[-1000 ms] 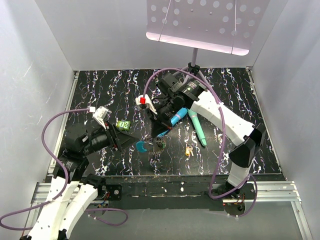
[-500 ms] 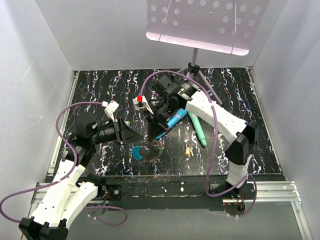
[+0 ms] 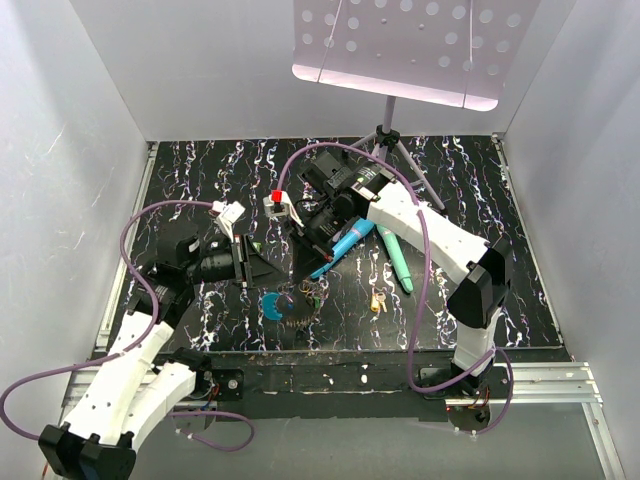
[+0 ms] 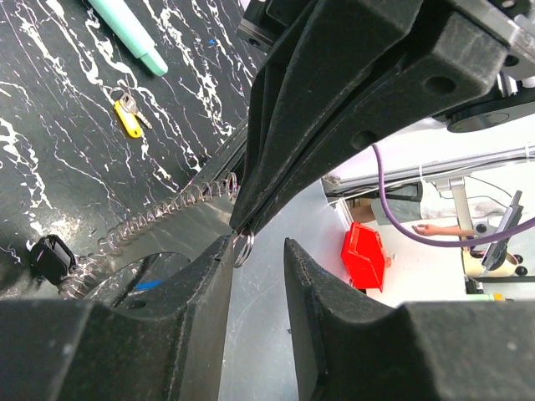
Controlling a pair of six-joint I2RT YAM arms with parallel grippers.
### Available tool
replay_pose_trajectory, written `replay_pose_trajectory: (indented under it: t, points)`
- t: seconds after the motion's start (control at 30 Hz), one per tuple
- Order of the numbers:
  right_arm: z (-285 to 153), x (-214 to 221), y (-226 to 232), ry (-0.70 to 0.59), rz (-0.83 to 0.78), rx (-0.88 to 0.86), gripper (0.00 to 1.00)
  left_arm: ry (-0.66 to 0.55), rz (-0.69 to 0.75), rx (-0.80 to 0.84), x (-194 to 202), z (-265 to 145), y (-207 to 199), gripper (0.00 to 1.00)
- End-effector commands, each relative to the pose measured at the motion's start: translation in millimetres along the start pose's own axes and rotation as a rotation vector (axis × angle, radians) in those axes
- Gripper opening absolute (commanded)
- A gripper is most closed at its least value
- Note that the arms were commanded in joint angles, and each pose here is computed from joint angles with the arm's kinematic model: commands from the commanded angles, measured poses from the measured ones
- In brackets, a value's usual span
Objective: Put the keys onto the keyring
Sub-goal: Adjust the keyring.
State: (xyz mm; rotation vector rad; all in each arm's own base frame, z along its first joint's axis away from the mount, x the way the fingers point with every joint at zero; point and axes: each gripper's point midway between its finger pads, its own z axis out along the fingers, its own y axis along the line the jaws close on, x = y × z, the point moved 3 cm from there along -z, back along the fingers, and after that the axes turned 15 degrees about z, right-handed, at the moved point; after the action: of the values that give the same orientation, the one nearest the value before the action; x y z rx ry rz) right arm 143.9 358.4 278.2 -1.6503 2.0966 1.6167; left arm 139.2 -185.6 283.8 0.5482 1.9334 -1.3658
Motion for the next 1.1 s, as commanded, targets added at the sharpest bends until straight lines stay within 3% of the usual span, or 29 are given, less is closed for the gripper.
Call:
replay_pose_trajectory:
  t: [0.0,0.63,0.83,1.07]
  points:
    - [0,-7,5,-0.029,0.004,-0.053,0.01,0.024,0.019,0.03,-3,0,-8,0.27]
    - [4,-7,-1,-0.027,0.043,-0.06,0.01,0.142,-0.005,0.005,9,3,-1,0.2]
    - [5,-7,-1,-0.028,0.046,-0.067,0.01,0.152,0.005,0.008,8,5,-1,0.05]
    - [6,-5,-2,-0.026,0.054,-0.064,0.01,0.189,-0.004,-0.021,13,6,4,0.08]
